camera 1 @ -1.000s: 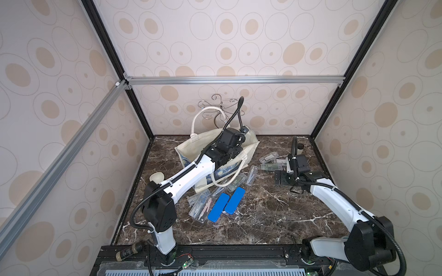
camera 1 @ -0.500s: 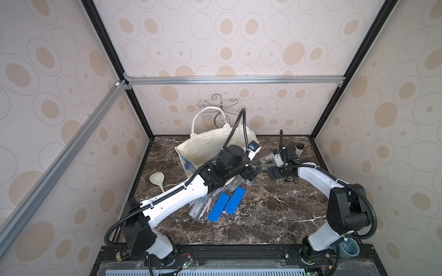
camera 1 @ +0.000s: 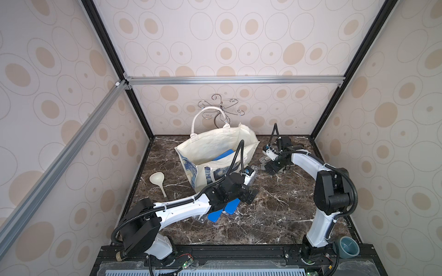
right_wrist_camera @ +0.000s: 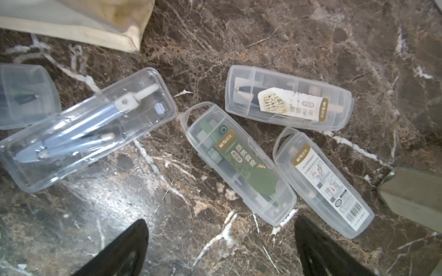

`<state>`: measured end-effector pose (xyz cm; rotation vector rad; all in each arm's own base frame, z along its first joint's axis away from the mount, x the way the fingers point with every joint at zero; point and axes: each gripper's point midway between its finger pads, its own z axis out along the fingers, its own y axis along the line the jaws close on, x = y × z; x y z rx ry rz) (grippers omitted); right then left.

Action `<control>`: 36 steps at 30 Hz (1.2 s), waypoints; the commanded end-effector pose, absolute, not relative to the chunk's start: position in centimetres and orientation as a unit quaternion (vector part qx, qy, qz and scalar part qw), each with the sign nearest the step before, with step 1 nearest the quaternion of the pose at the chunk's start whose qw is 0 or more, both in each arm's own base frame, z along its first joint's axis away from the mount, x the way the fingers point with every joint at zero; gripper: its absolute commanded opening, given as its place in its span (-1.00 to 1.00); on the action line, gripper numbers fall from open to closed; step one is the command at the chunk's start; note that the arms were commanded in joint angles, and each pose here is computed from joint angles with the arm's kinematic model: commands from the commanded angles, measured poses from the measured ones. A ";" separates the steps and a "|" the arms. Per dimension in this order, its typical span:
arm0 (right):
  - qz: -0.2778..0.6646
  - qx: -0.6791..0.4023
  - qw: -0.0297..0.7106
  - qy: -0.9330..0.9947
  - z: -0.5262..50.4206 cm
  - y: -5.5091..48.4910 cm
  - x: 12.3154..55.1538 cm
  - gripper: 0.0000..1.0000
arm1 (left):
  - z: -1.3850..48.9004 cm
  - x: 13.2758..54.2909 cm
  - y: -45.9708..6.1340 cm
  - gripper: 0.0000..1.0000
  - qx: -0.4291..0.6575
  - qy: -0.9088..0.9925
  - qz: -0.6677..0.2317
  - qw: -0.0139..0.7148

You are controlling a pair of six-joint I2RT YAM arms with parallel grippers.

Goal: Put the compass set into the canvas bag
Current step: Pick up the compass set at the center of the board.

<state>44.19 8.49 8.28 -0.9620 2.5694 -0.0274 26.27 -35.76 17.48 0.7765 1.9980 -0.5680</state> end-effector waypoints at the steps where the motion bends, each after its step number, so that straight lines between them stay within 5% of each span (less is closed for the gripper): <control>1: 0.008 -0.375 0.143 0.916 6.5 7.6 43.2 0.90 | 20.6 26.8 -35.3 1.00 0.257 0.789 -0.261 0.493; 19: 0.038 -0.370 0.129 0.919 3.5 6.6 45.6 0.73 | 20.1 26.9 -31.5 1.00 0.235 0.800 -0.198 0.516; 36: 0.068 -0.382 0.056 0.920 1.7 7.3 41.9 0.35 | 20.1 26.7 -29.1 1.00 0.216 0.800 -0.173 0.532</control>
